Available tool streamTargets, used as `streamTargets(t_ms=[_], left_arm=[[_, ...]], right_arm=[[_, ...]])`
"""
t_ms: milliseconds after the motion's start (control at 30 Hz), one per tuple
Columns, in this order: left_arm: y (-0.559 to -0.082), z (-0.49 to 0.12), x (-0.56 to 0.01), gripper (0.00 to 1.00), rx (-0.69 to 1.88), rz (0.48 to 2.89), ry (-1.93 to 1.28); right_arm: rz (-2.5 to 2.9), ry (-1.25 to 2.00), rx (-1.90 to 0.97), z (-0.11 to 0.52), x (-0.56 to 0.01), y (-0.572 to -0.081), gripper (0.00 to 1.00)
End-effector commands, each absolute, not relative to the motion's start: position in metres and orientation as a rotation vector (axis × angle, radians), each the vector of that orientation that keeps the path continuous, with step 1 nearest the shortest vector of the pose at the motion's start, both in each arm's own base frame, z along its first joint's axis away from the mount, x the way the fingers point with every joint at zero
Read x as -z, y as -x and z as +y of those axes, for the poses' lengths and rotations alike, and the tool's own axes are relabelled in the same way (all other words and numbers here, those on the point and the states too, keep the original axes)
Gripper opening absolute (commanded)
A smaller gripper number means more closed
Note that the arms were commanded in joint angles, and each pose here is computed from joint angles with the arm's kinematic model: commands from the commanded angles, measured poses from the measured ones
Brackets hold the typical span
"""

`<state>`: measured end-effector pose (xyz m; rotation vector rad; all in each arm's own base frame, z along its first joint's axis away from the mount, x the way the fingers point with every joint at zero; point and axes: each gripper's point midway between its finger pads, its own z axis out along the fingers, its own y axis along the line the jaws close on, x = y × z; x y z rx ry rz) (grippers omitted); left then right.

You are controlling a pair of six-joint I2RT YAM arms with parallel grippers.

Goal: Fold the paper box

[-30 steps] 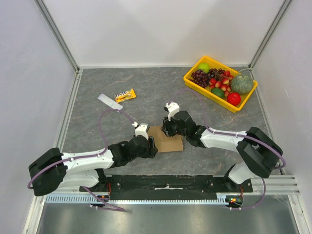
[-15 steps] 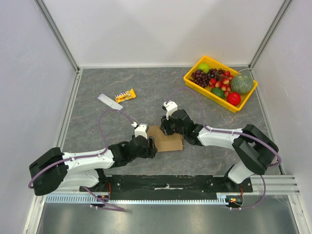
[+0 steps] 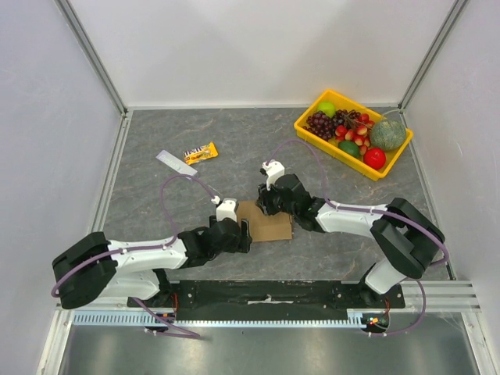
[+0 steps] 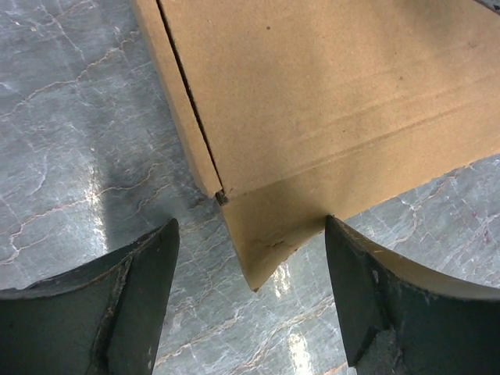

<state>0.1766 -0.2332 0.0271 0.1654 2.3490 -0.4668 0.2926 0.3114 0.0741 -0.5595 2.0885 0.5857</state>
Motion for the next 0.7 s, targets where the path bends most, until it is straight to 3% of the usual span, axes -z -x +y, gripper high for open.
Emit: streamTargets(t_ms=[0,667], left_arm=[[-0.182,-0.213,-0.014,0.82,0.302,2.355,-0.198],[-0.184,-0.2,-0.002,0.83,0.177,2.395,-0.126]], right_arm=[[2.101,0.548,-0.581,0.311,-0.072,-0.299,0.4],[2.137,0.547,-0.608,0.311,-0.065,-0.295,0.4]])
